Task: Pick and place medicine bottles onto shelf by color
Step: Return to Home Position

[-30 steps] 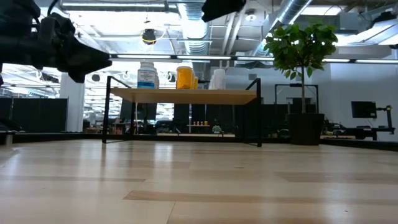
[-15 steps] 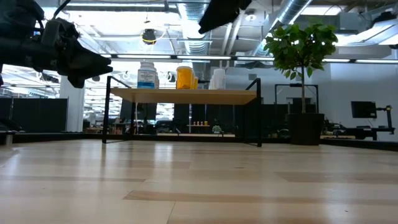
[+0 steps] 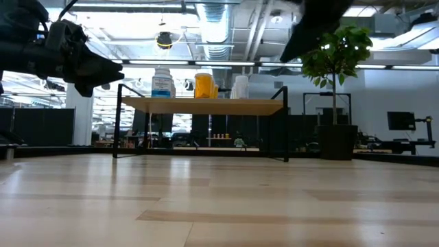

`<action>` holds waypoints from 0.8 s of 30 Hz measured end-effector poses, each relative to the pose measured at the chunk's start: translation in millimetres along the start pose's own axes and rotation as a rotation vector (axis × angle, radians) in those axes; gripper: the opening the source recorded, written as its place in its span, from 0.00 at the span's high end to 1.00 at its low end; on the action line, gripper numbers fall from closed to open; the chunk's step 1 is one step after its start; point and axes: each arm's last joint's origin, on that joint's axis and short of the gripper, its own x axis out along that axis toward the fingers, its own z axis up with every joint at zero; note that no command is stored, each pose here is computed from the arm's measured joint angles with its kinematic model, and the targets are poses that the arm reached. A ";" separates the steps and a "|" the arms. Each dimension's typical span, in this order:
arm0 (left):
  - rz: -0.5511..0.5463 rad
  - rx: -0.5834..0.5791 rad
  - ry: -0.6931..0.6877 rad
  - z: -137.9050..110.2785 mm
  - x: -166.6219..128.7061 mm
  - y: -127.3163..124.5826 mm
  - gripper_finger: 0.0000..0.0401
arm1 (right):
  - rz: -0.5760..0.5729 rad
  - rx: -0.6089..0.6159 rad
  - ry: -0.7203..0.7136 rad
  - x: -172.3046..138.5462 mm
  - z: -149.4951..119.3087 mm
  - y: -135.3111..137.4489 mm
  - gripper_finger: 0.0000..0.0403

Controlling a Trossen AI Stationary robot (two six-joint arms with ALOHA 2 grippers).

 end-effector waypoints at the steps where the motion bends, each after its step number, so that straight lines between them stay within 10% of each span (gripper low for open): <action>1: -0.002 0.000 -0.002 0.2 0.1 -0.1 0.65 | 0.009 0.025 -0.050 -6.0 -6.0 -1.0 0.43; 13: -0.001 -0.002 0.000 -0.2 0.1 0.0 0.65 | -0.111 0.112 -0.277 -41.7 -76.5 -26.1 0.43; 24: 0.000 -0.002 -0.001 -0.1 0.1 0.0 0.65 | 0.027 0.092 -0.507 -35.7 -136.4 -21.4 0.43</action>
